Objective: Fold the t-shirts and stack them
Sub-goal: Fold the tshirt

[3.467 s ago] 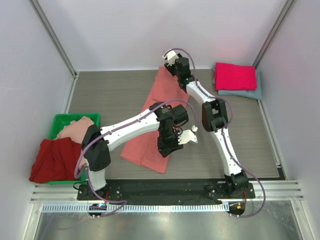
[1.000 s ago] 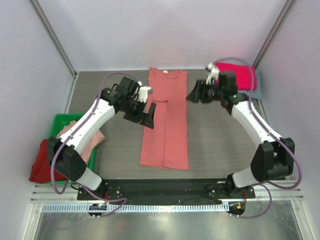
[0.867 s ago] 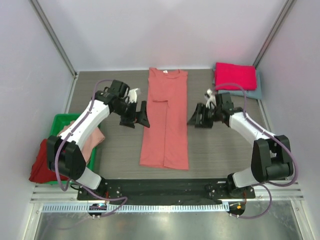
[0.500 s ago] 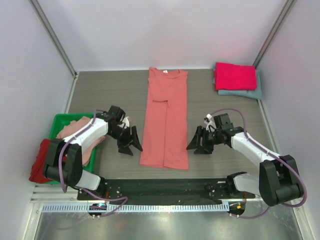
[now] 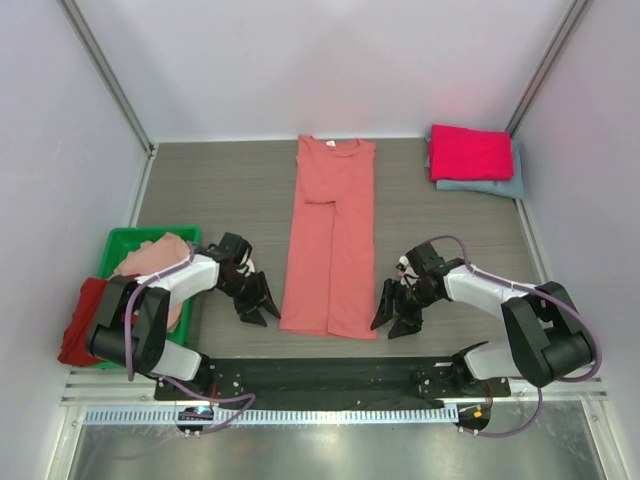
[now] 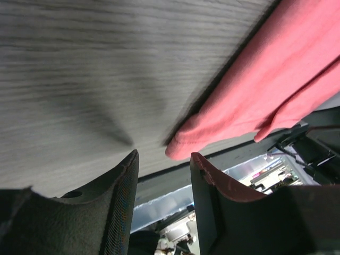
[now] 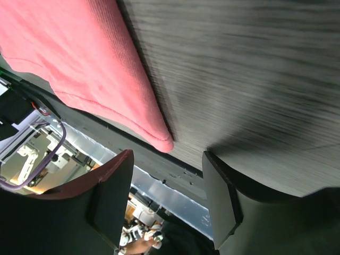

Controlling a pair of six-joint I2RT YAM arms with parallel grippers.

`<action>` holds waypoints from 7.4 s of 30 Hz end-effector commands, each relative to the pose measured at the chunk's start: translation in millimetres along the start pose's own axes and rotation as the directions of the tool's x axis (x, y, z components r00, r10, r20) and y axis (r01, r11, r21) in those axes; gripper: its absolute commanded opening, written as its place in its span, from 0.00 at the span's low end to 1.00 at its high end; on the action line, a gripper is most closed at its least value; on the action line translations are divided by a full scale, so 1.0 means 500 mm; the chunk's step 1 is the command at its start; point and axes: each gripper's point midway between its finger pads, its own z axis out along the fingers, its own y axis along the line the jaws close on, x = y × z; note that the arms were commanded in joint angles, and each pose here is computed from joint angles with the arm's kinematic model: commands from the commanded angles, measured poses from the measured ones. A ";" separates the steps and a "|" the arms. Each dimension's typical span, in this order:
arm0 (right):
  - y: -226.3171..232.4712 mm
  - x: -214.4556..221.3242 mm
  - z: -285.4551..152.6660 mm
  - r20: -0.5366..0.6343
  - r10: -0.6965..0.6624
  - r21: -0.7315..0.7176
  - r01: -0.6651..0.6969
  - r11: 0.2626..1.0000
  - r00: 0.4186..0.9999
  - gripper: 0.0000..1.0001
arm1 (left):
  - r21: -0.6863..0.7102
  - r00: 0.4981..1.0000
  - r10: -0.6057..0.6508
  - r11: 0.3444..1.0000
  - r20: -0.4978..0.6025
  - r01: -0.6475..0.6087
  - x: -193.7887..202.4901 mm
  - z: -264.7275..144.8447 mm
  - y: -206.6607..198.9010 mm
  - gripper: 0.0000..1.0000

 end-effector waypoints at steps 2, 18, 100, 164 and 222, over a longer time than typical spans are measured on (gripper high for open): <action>-0.001 -0.003 0.021 0.006 0.010 0.036 -0.011 0.999 1.000 0.60 | 0.025 0.998 -0.008 1.000 0.059 0.007 -0.019 0.025 -0.007 0.45; -0.023 0.006 0.039 0.002 0.046 0.082 -0.046 0.996 0.999 0.50 | -0.006 0.991 0.115 0.993 0.067 -0.115 -0.004 0.046 -0.019 0.36; 0.204 -0.588 -0.160 0.567 -0.211 -0.013 0.265 0.964 0.796 0.01 | -0.074 0.736 0.430 0.883 0.523 -0.464 -0.483 -0.084 -0.340 0.00; 0.063 -0.406 -0.058 0.377 0.164 -0.256 -0.068 0.964 0.912 0.52 | 0.262 0.970 0.037 0.960 0.242 -0.102 -0.312 0.028 -0.199 0.63; 0.035 -0.432 0.020 0.319 0.185 -0.166 -0.137 0.977 0.930 0.03 | 0.236 0.983 0.043 0.968 0.179 -0.085 -0.315 0.072 -0.186 0.05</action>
